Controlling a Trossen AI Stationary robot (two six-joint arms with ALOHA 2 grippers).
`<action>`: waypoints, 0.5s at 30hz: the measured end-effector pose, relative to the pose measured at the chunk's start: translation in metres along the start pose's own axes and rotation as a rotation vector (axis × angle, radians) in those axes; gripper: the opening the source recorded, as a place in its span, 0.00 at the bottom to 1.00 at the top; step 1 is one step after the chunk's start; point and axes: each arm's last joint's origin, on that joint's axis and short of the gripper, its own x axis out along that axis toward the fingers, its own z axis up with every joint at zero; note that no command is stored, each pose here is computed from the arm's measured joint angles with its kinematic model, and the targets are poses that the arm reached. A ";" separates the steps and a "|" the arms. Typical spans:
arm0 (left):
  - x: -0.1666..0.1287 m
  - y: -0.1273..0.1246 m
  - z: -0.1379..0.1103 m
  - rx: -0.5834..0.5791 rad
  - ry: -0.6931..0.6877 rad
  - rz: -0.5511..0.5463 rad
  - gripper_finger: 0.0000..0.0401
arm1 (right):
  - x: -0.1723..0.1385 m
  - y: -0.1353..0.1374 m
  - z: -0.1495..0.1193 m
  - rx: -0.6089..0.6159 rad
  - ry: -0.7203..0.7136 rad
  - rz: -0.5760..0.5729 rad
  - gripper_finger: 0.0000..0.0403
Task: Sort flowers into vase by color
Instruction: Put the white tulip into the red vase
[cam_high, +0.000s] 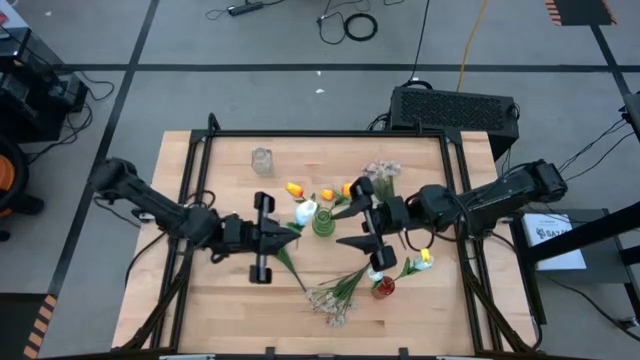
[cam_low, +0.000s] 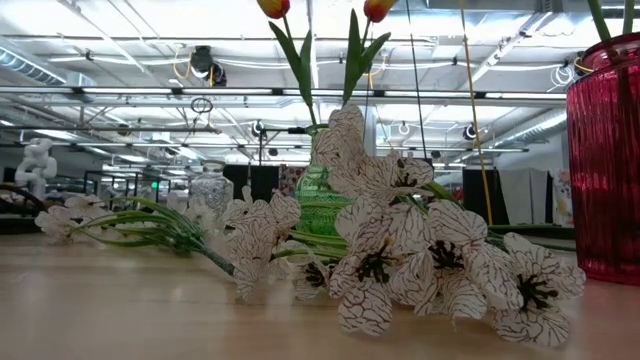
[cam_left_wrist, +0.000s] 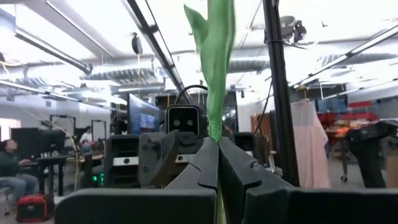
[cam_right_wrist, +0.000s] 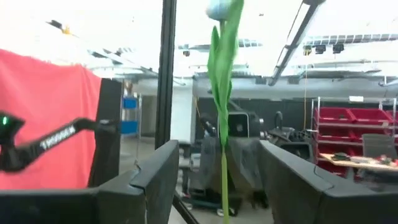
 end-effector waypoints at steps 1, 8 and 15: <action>0.002 0.000 -0.004 0.001 -0.007 -0.002 0.00 | 0.000 0.000 0.000 0.018 0.001 -0.001 0.52; 0.019 -0.004 -0.012 -0.021 0.039 -0.011 0.00 | 0.000 0.000 -0.002 0.044 0.020 -0.003 0.52; 0.045 -0.007 -0.012 -0.007 0.135 -0.020 0.00 | -0.002 0.000 -0.003 0.043 0.071 0.007 0.52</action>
